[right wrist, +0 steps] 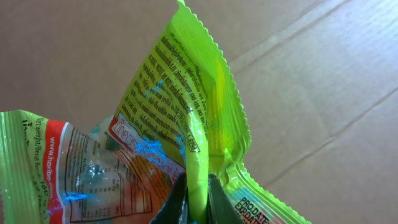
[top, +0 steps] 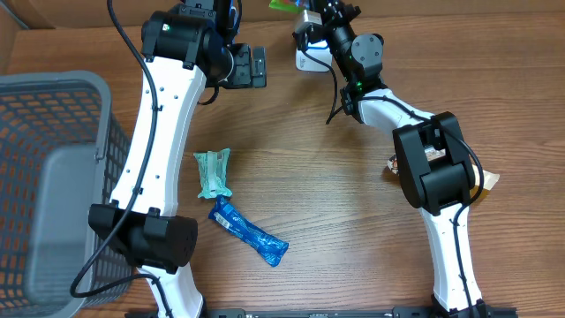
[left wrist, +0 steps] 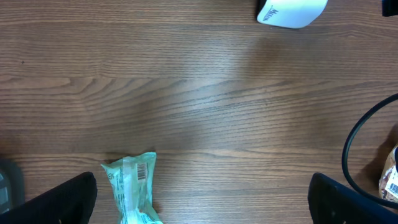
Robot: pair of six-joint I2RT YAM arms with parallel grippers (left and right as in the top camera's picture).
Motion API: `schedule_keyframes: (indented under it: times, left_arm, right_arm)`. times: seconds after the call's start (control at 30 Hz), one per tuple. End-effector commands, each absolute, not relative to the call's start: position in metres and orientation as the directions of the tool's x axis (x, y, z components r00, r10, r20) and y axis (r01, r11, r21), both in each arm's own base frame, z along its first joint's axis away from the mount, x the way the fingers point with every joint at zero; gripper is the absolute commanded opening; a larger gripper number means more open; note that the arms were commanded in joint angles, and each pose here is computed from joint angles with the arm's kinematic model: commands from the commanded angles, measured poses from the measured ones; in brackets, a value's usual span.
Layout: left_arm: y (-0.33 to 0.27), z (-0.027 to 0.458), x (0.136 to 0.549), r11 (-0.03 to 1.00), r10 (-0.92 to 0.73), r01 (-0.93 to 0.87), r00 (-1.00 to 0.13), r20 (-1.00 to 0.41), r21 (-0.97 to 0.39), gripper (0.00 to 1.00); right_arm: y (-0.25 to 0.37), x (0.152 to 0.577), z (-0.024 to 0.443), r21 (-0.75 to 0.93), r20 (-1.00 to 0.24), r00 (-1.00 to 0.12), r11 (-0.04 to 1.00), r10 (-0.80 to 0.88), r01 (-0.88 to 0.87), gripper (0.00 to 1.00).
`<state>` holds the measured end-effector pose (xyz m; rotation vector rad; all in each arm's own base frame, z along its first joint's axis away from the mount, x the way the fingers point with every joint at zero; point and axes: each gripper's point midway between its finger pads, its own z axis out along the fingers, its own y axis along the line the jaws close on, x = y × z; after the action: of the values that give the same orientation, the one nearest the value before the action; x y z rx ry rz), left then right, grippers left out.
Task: Scan the item barcode
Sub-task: 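Carry the green packet right and drop it by the nut bag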
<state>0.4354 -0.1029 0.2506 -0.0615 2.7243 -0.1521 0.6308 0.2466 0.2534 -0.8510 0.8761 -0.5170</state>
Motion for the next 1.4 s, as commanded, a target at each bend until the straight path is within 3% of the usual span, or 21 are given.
schedule_keyframes:
  times: [0.0,0.2,0.37,0.47,0.57,0.67,0.7,0.87,1.1,1.27,1.37]
  left_arm:
    - [-0.101,0.265,0.435,0.994,-0.052,-0.004,-0.899,-0.435,-0.112,1.00]
    - [-0.101,0.265,0.435,0.994,-0.052,-0.004,-0.899,-0.435,-0.111,1.00]
    - [-0.101,0.265,0.435,0.994,-0.052,-0.003,-0.899,-0.435,-0.111,1.00]
    - [-0.101,0.265,0.435,0.994,-0.052,-0.003,-0.899,-0.435,-0.111,1.00]
    - [-0.101,0.265,0.435,0.994,-0.052,-0.004,-0.899,-0.435,-0.111,1.00]
    - [-0.101,0.265,0.435,0.994,-0.052,-0.004,-0.899,-0.435,-0.111,1.00]
    - [-0.101,0.265,0.435,0.994,-0.052,-0.003,-0.899,-0.435,-0.111,1.00]
    - [-0.101,0.265,0.435,0.994,-0.052,-0.003,-0.899,-0.435,-0.111,1.00]
    - [-0.101,0.265,0.435,0.994,-0.052,-0.003,-0.899,-0.435,-0.111,1.00]
    - [-0.101,0.265,0.435,0.994,-0.052,-0.004,-0.899,-0.435,-0.111,1.00]
    - [-0.101,0.265,0.435,0.994,-0.052,-0.004,-0.899,-0.435,-0.111,1.00]
  right_arm:
    - [0.257,0.624,0.284,-0.790,-0.456,0.598,0.609,-0.659,0.068,0.04]
    - [0.282,0.613,0.302,-0.774,-0.558,0.563,0.627,-0.610,-0.088,0.04]
    - [0.291,0.601,0.325,-0.660,-0.718,0.471,0.718,-0.513,-0.223,0.04]
    - [0.300,0.588,0.313,-0.575,-0.817,0.322,0.724,-0.479,-0.382,0.04]
    - [0.296,0.568,0.289,-0.365,-0.915,0.050,0.768,-0.400,-0.527,0.04]
    - [0.285,0.553,0.258,-0.152,-0.925,-0.212,0.820,-0.314,-0.552,0.04]
    - [0.279,0.545,0.244,-0.094,-0.903,-0.306,0.834,-0.301,-0.544,0.04]
    - [0.261,0.508,0.219,0.036,-0.797,-0.538,0.868,-0.273,-0.495,0.04]
    - [0.206,0.445,0.256,0.138,-0.683,-0.709,0.923,-0.172,-0.358,0.04]
    - [0.120,0.410,0.269,0.234,-0.554,-0.826,0.972,0.102,-0.037,0.04]
    - [0.053,0.391,0.251,0.193,-0.439,-0.858,0.960,0.268,0.201,0.04]
